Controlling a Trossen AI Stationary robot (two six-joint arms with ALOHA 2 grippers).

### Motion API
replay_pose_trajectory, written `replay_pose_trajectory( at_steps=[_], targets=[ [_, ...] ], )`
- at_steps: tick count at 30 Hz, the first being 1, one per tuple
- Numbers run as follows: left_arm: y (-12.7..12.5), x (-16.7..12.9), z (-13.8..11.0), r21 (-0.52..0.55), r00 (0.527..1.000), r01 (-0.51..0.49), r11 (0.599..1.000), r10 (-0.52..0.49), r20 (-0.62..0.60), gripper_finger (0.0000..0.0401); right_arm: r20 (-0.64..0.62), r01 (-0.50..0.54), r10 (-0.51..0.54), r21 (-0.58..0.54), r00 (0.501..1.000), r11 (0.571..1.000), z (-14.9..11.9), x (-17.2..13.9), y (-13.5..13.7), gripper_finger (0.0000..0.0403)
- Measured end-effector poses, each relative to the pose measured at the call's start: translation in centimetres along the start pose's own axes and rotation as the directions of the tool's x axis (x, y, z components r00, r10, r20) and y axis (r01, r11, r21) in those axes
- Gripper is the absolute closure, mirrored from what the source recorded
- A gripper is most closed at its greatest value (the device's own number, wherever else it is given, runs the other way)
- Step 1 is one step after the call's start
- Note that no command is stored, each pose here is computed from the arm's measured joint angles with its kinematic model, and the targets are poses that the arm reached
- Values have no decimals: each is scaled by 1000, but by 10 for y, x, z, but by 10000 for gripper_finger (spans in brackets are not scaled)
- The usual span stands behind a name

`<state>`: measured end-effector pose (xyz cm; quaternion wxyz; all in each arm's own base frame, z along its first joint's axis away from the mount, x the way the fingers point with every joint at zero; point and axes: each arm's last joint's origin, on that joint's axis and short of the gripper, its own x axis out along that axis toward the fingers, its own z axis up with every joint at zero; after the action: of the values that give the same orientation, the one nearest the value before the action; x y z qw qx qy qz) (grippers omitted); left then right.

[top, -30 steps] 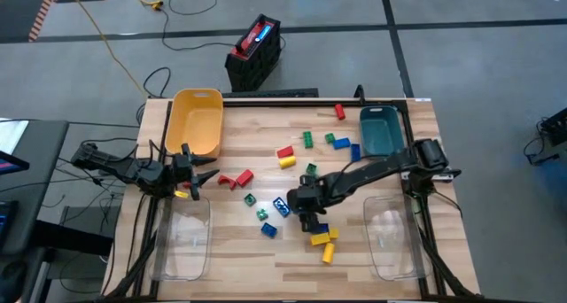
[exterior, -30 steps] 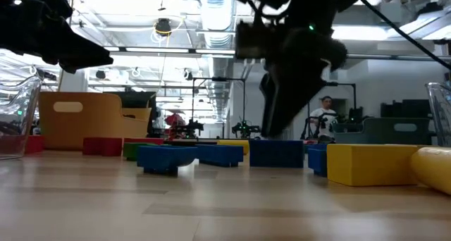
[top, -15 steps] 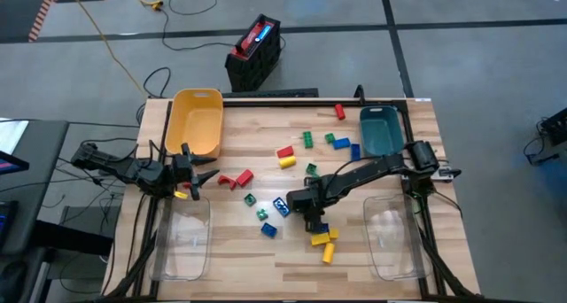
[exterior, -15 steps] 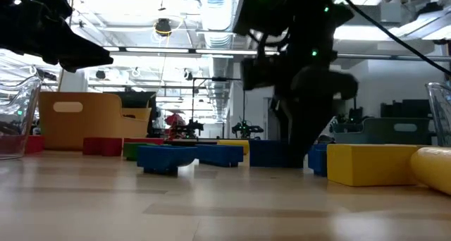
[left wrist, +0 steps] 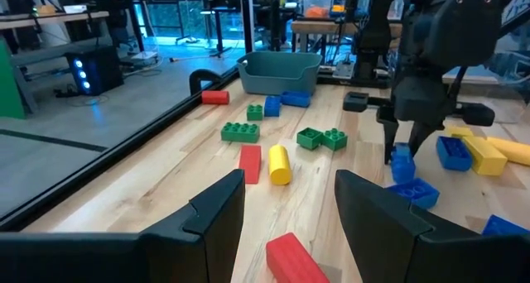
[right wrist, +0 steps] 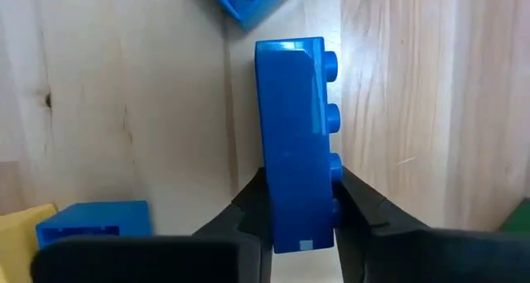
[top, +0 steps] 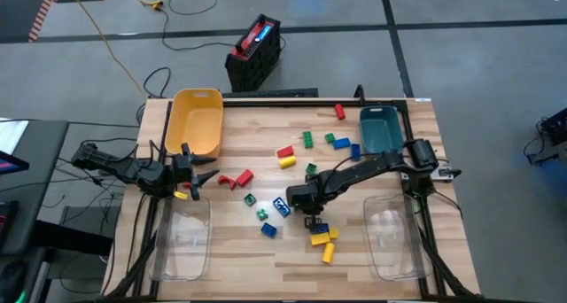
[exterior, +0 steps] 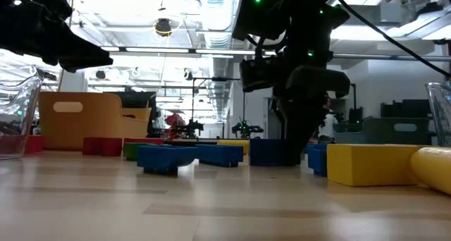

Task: Sort blocks
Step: Put the blue game piece into the blue bin

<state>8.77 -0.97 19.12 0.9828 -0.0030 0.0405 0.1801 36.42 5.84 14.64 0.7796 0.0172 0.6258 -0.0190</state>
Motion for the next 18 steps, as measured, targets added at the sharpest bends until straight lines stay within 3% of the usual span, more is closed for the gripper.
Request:
replay_pose_trajectory(
  at_steps=[11, 18],
  targets=[
    [0, 0, -1, -7, 1000, 0, 1000, 0, -12, 216, -28, 185, -188, -85, 982, 979, 12, -42, -10, 306],
    [0, 0, -5, -16, 999, -3, 1000, 2, -40, 216, 100, 367, -364, -11, 926, 930, -8, -110, -32, 306]
  ],
)
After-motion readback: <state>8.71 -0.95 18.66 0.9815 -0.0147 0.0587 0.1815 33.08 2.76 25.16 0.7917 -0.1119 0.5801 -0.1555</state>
